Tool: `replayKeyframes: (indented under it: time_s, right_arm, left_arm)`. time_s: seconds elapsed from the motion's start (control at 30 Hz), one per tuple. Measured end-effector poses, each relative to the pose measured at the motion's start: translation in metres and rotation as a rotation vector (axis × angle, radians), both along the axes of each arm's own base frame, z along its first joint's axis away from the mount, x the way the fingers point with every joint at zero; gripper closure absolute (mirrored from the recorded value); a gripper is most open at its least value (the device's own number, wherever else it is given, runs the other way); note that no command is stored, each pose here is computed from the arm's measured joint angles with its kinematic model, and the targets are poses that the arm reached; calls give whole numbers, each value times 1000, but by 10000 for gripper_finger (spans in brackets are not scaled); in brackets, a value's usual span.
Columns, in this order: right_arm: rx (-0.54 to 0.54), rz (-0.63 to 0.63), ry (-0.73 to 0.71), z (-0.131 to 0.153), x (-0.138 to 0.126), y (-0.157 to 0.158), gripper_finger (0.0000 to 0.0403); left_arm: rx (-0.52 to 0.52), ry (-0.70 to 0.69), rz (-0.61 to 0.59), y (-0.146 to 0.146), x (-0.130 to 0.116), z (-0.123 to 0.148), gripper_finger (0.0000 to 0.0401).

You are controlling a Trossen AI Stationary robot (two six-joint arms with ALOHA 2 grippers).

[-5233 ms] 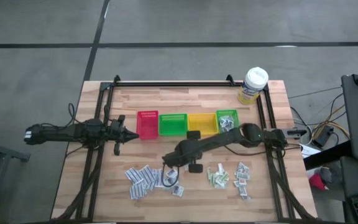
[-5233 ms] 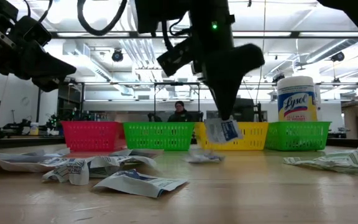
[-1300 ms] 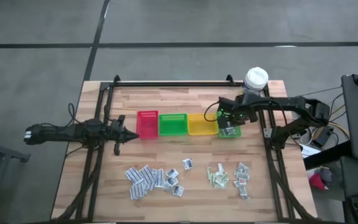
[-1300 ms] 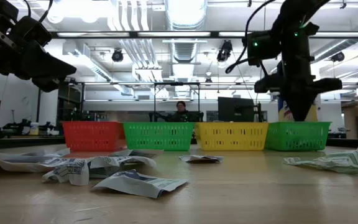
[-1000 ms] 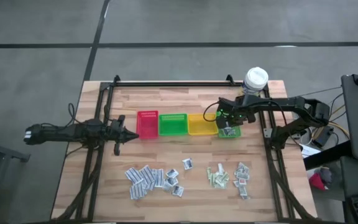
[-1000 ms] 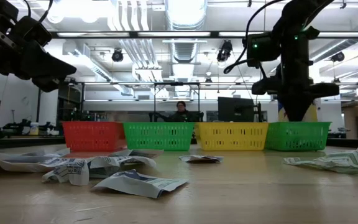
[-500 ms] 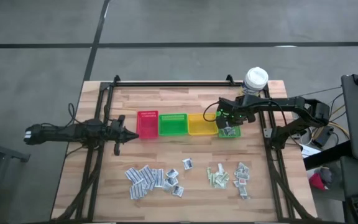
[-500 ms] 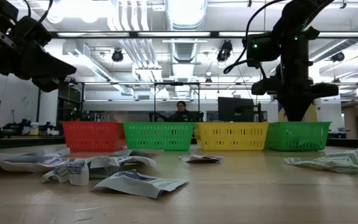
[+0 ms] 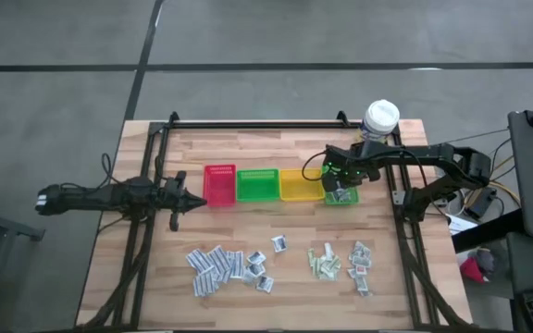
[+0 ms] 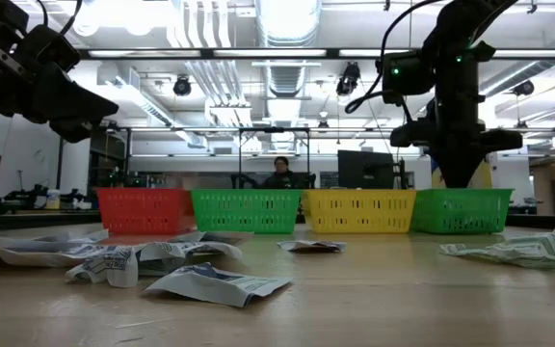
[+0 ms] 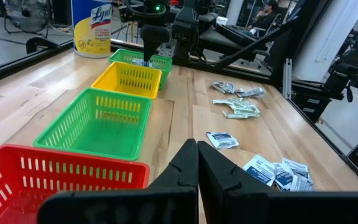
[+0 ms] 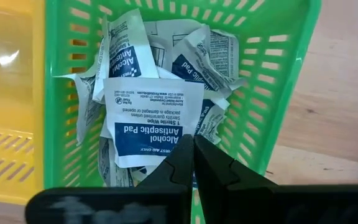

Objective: Pick & Place First Aid Supplies
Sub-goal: Put the blue alcohol pad into the right green bin

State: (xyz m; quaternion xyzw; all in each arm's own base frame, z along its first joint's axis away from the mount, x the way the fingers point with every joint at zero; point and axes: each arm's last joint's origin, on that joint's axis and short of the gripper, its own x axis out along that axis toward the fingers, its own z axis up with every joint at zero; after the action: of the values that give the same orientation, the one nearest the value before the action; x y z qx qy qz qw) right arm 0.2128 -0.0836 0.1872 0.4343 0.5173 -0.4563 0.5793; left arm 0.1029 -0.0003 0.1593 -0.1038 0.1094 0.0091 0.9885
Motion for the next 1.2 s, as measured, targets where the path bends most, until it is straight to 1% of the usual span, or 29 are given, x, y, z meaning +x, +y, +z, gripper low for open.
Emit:
replayKeyframes:
  time_s: [0.43, 0.7, 0.8, 1.03, 1.2]
  right_arm:
    - [-11, 67, -8, 0, 1, -1, 394]
    - [-17, 72, -27, 0, 3, -1, 390]
    - [-17, 77, -28, 0, 3, -1, 374]
    - [-15, 80, -29, 0, 3, -1, 321]
    - [-15, 112, -26, 0, 3, -1, 302]
  left_arm:
    - [0, 0, 0, 0, 0, 0, 401]
    - [0, 0, 0, 0, 0, 0, 401]
    - [0, 0, 0, 0, 0, 0, 401]
    - [0, 0, 0, 0, 0, 0, 401]
    - [0, 0, 0, 0, 0, 0, 401]
